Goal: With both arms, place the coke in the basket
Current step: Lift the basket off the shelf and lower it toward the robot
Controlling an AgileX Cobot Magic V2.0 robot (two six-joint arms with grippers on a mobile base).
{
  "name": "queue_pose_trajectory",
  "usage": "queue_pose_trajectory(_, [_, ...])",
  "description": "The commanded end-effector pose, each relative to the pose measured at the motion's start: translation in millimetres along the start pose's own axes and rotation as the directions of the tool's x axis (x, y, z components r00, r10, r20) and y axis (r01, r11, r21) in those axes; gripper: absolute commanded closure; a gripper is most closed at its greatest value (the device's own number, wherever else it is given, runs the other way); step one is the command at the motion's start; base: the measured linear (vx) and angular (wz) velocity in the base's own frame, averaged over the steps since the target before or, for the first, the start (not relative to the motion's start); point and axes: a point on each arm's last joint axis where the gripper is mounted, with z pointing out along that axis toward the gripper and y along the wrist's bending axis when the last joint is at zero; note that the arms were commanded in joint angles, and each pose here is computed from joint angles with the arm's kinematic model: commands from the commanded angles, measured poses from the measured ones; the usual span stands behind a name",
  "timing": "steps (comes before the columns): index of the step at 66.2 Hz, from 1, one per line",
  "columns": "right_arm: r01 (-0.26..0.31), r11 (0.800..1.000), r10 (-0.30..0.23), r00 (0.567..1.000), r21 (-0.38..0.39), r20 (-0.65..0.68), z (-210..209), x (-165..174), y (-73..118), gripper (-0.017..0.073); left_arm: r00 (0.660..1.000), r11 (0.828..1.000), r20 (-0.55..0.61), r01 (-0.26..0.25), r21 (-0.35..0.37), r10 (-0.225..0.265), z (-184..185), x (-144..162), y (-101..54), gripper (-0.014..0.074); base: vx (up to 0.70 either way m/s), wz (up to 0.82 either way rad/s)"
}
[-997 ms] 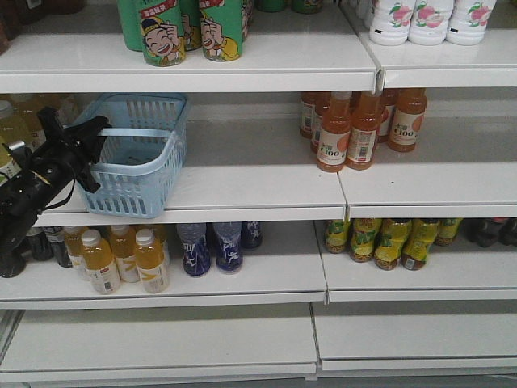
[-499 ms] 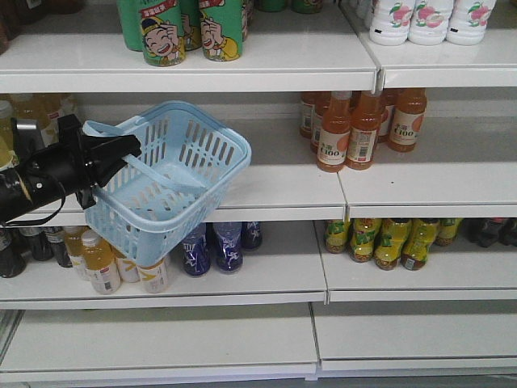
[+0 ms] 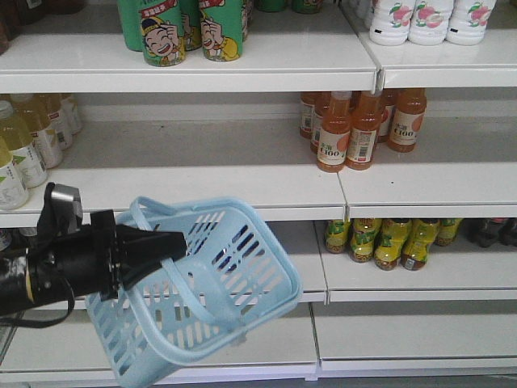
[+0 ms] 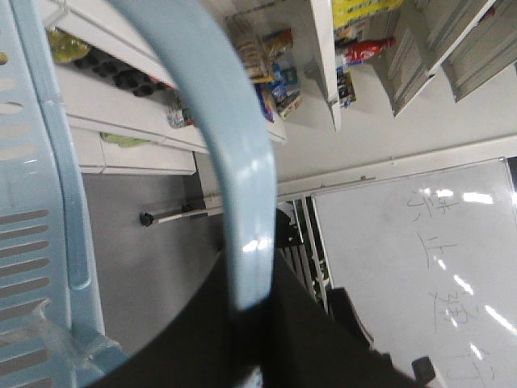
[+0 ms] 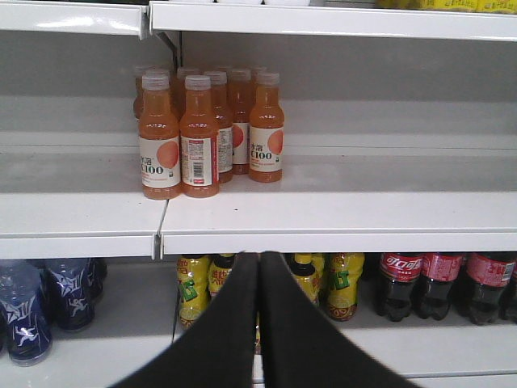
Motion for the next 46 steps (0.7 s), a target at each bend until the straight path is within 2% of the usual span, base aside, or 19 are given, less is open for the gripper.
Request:
queue_pose_trajectory(1, [0.012, 1.000, -0.011, 0.997, -0.003, 0.074, 0, -2, 0.6, 0.0568, 0.997, 0.968, -0.060, -0.034, 0.250, 0.051, -3, 19, -28.2, 0.0601, 0.00, 0.00])
queue_pose_trajectory(13, [0.012, 1.000, -0.011, 0.997, -0.003, 0.074, 0, -2, 0.6, 0.0568, 0.990, 0.978, -0.138, 0.034, 0.208, -0.005, -3, 54, -10.7, 0.0601, 0.00, 0.00])
queue_pose_trajectory(17, [0.012, 1.000, -0.011, 0.997, -0.003, 0.074, 0, -2, 0.6, 0.0568, 0.988, 0.980, -0.156, 0.040, 0.195, -0.010, -5, 64, -5.9, 0.0601, 0.00, 0.00])
queue_pose_trajectory(29, [0.012, 1.000, -0.011, 0.997, -0.003, 0.074, 0, -2, 0.6, 0.0568, 0.981, 0.985, -0.192, 0.034, 0.171, -0.001, -9, 87, 4.2, 0.0601, 0.00, 0.00])
queue_pose_trajectory(46, [0.012, 1.000, -0.011, 0.997, -0.003, 0.074, 0, -2, 0.6, 0.0568, 0.982, 0.986, -0.189, 0.020, 0.168, 0.013, -11, 90, 6.1, 0.0601, 0.00, 0.00])
